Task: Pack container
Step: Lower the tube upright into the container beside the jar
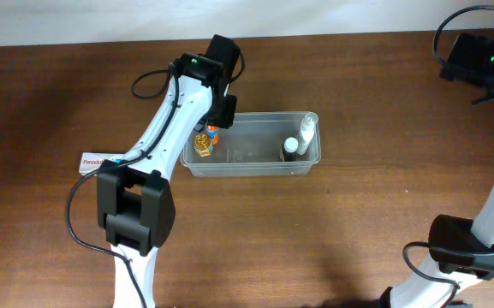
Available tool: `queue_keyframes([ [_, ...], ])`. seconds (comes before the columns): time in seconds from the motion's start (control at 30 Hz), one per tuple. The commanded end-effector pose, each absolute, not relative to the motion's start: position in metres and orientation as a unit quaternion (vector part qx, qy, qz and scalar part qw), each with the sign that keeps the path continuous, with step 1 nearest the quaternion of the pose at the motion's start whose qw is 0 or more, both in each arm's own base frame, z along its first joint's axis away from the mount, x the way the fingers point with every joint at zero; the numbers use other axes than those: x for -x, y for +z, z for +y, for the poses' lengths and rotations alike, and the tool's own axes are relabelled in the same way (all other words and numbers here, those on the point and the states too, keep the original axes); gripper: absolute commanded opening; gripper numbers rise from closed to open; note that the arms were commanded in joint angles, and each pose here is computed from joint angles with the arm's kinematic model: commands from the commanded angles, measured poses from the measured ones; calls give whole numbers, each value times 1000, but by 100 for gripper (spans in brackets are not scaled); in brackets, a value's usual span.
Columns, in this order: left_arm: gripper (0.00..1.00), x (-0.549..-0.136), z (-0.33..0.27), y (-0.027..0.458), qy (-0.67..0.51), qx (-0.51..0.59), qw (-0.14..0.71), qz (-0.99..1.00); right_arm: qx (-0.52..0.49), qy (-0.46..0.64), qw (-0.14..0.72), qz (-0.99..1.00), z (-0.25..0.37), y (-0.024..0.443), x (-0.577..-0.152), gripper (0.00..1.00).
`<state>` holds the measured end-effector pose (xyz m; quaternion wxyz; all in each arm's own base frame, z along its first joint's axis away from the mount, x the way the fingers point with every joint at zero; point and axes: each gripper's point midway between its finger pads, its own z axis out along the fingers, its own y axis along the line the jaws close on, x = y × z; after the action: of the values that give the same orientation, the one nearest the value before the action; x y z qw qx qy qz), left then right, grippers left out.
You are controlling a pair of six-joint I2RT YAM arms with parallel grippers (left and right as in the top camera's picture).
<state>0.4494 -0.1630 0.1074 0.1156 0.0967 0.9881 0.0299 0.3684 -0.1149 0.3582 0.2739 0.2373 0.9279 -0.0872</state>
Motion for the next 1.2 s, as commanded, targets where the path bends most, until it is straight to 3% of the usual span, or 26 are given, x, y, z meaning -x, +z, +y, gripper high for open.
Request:
queue_keyframes([
  [0.0, 44, -449, -163, 115, 25, -92, 124, 988, -237, -94, 286, 924, -116, 368, -362, 98],
  [0.87, 42, -450, -143, 114, 30, -65, 111, 991, -237, -94, 286, 924, -116, 368, -362, 98],
  [1.13, 44, -451, -143, 114, 30, -64, 113, 991, -237, -94, 286, 924, -116, 368, -362, 98],
  [1.17, 49, -451, -143, 114, 29, -64, 114, 991, -237, -94, 286, 924, -116, 368, -362, 98],
])
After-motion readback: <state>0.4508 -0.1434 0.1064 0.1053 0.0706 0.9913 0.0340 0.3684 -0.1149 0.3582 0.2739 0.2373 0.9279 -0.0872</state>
